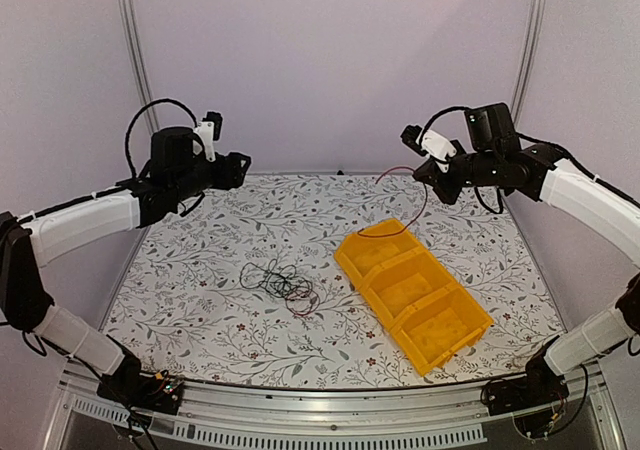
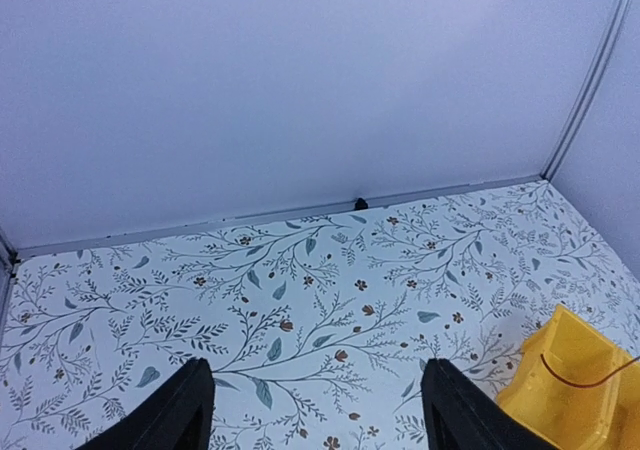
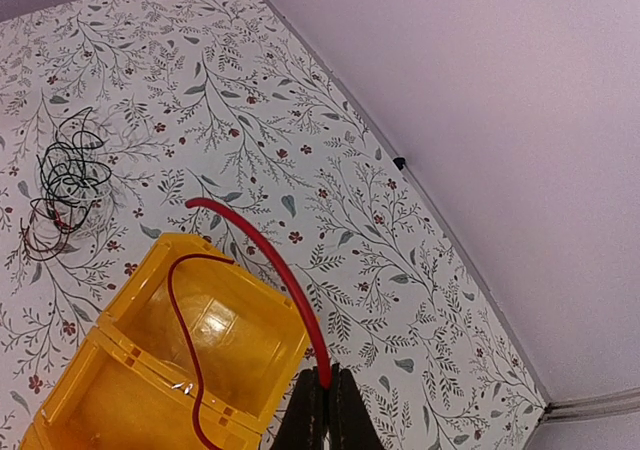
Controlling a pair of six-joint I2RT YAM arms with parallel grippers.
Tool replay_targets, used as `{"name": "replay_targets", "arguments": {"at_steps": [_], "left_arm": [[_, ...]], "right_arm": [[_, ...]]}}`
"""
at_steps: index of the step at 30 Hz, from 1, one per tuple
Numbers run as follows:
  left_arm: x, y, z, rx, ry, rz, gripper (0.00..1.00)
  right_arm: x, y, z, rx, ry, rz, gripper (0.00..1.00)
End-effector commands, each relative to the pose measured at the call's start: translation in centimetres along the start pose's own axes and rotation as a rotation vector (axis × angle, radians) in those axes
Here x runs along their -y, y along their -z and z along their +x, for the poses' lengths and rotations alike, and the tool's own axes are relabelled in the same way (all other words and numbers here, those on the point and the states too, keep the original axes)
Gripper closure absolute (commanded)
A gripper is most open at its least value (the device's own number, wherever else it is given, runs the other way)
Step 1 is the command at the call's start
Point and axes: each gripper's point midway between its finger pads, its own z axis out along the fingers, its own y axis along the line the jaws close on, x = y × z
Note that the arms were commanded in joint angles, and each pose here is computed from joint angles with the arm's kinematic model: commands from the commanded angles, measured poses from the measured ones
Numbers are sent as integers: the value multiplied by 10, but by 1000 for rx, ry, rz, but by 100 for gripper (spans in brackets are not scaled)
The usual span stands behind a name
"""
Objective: Untangle the cables
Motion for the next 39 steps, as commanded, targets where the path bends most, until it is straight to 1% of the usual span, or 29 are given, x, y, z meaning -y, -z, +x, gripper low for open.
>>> {"name": "replay_targets", "arguments": {"at_steps": [1,8,14,24,29,33,39], "left_arm": [[6,20,-33,115,-13,30,27],[5,23,-35,120,-18,26,26],[5,21,-31,109,-18,27,26],[4,19,-30,102,-15,21,26],[6,19,-29,99,-9,36,26],[7,20,-30,98,-7,38,26],[7,21,-31,102,-8,41,26]], "right_arm": [[3,5,1,-23,-4,5,100],[0,16,5,-46,5,-4,100],[-2,29,2,-28,3,-8,100],[-8,24,12,-49,9,-20,100],[-5,5,16,-73,-4,-22,100],[-8,-23,27,-109,-13,-50,100],[-7,-55,31,-125,-22,-67,100]]}}
